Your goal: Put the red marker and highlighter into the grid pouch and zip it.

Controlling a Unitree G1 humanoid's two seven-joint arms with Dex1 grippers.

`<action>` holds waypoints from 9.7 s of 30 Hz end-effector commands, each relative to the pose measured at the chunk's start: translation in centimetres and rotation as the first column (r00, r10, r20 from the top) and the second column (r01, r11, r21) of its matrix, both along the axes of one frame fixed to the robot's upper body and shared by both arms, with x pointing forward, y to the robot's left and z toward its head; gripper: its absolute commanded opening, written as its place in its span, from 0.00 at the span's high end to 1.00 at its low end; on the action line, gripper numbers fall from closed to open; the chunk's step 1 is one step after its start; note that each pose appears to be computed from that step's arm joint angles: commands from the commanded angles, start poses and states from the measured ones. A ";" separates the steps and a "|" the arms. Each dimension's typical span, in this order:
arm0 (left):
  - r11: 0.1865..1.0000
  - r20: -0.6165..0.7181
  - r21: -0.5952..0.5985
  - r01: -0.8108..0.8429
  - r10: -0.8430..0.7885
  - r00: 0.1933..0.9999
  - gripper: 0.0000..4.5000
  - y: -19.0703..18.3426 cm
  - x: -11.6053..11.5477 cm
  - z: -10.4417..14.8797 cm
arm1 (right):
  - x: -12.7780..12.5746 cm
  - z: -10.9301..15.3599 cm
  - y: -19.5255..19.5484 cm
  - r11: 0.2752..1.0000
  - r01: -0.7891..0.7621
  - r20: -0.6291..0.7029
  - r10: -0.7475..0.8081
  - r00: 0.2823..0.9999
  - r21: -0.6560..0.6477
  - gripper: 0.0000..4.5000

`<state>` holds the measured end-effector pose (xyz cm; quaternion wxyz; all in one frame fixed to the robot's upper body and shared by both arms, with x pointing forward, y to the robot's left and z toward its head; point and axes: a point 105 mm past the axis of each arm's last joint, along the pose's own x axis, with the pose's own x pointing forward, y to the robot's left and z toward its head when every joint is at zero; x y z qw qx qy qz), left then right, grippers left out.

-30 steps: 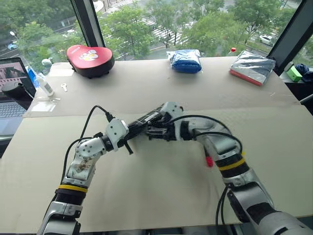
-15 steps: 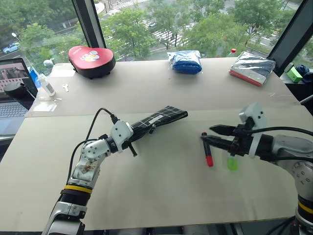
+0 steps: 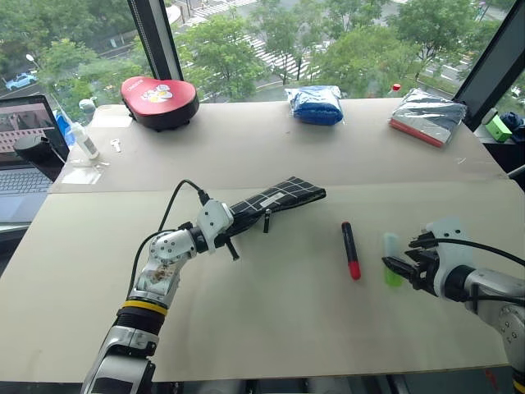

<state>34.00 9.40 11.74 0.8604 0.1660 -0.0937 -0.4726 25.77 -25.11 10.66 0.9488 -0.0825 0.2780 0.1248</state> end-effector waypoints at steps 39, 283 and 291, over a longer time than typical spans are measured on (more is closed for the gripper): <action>0.999 0.046 -0.028 0.029 -0.028 0.999 1.00 0.1 -0.2 0.9 | 4.7 7.6 7.5 0.762 -0.568 0.229 0.640 0.733 -0.312 0.76; 0.995 0.053 -0.052 0.082 -0.079 0.995 1.00 -1.4 -0.6 2.7 | 7.4 4.2 20.5 0.740 -0.642 0.312 0.573 0.758 0.200 0.41; 0.996 0.053 -0.052 0.072 -0.069 0.996 1.00 -1.2 -0.5 2.7 | 7.2 4.6 20.0 0.732 -0.650 0.325 0.576 0.750 0.203 0.99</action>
